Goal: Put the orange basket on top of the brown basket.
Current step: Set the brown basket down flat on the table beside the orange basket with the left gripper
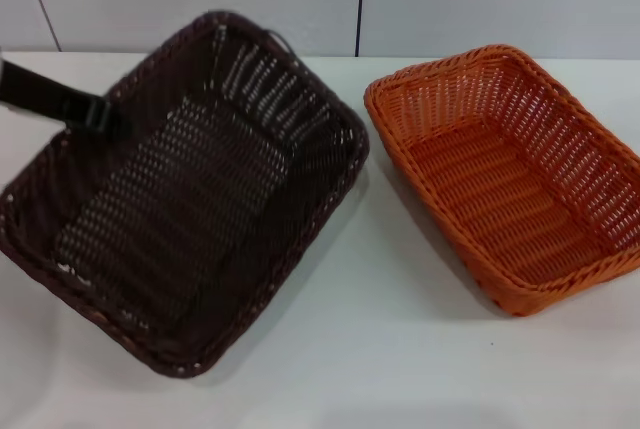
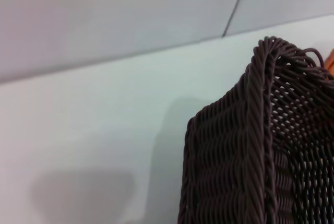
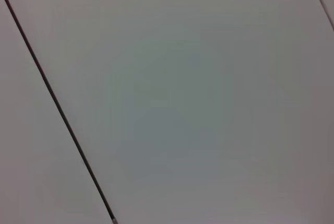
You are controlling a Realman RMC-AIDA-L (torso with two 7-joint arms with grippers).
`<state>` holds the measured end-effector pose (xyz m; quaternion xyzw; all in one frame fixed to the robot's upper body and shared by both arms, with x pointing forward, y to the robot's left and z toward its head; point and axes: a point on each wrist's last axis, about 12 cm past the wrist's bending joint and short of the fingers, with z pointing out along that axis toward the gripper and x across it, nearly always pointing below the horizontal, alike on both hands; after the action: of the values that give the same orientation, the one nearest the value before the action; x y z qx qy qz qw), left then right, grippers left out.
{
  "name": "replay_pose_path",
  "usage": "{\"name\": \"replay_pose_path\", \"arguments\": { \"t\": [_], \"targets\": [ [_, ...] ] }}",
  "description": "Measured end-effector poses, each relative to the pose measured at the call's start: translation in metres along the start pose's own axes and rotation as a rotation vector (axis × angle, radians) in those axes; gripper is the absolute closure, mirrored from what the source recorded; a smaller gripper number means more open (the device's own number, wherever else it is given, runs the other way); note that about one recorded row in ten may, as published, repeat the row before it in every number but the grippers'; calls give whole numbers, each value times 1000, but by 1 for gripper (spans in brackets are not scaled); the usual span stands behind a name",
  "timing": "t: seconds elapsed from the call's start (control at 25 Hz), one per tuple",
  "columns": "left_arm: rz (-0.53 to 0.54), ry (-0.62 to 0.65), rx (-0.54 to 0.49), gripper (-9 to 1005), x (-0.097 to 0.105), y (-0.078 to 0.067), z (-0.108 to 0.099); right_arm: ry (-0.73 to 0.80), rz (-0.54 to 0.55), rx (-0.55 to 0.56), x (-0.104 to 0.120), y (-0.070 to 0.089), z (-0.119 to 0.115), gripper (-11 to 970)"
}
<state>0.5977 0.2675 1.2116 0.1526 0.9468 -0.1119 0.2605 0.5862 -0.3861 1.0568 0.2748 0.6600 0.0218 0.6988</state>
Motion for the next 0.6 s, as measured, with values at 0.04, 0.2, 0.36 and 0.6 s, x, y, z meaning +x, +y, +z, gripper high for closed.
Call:
{"name": "replay_pose_path", "arguments": {
  "t": [0.04,0.2,0.36,0.6],
  "targets": [
    [58,-46,17,820,-5,2,-29,0,1,1,0,0,0,199],
    [199,-34,85,825,-12,-2,-49,0,3,4,0,-1,-1,199],
    [249,12,118,825,-15,-5,-48,0,4,6,1,-1,-1,199],
    [332,126,199,824,-23,-18,-23,4,4,9,2,-2,-3,199]
  ]
}}
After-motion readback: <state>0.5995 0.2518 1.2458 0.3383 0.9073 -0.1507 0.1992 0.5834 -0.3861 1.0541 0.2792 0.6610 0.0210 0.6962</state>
